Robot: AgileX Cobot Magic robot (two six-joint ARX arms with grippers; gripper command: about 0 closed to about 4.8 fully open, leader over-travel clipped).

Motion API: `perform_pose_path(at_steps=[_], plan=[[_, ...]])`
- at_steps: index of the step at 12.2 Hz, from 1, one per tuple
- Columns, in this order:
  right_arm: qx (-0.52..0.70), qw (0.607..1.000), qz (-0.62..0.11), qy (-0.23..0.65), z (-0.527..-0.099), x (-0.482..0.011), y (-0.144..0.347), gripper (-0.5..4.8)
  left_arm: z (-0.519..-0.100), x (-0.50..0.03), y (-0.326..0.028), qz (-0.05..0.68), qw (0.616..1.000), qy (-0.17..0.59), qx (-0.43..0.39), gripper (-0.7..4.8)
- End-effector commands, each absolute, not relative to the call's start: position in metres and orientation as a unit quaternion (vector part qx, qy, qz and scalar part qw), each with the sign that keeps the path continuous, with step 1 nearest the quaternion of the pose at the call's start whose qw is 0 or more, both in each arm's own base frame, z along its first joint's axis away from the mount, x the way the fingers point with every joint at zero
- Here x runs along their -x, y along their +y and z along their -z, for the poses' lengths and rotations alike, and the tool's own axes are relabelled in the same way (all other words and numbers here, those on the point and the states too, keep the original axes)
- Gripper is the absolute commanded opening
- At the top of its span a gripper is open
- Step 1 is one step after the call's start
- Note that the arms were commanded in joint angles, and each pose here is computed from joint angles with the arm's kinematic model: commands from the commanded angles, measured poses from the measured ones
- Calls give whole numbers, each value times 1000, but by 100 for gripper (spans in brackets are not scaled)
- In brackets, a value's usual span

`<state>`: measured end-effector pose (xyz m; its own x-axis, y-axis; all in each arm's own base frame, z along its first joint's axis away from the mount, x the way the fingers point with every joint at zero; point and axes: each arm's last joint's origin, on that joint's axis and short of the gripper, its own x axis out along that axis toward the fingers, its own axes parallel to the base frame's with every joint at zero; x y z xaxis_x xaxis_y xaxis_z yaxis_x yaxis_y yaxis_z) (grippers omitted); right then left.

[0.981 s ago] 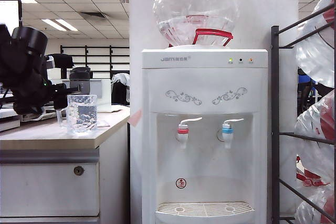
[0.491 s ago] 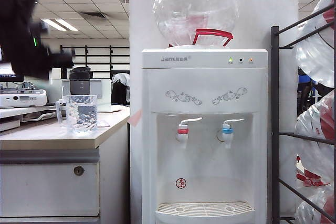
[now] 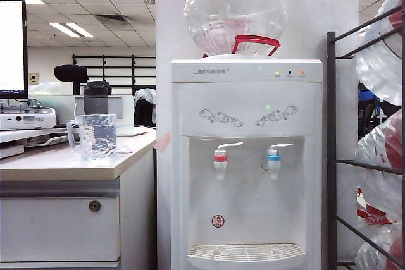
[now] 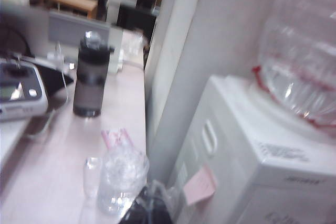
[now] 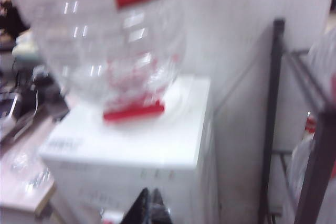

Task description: Pick up the plastic mug from the left desk, go to the cold water outlet of the water dispenser, press the vertical switch to get some water, then put the mug back on the desk.

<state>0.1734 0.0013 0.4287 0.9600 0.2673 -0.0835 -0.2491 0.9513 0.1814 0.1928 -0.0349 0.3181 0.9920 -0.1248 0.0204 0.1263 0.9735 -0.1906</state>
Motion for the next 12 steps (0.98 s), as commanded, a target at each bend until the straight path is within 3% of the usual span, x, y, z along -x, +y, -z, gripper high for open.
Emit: perform_pose_path(at_steps=[1, 2, 4, 10, 12], plan=[[-63, 990, -127, 7, -400, -137, 3, -5, -294, -160, -30, 92, 991, -26, 94, -6], [-25, 995, -95, -13, -375, -114, 2, -5, -275, -151, -31, 134, 987, -11, 87, -6], [-19, 995, -92, -18, -349, -95, 2, -5, -262, -145, -31, 150, 985, -19, 79, -6], [-27, 997, -78, 9, -251, -78, 2, -5, -213, -135, -29, 156, 983, -60, 71, -6], [-47, 996, -78, 20, -224, -78, 2, -5, -201, -135, -29, 149, 985, -38, 75, -6]])
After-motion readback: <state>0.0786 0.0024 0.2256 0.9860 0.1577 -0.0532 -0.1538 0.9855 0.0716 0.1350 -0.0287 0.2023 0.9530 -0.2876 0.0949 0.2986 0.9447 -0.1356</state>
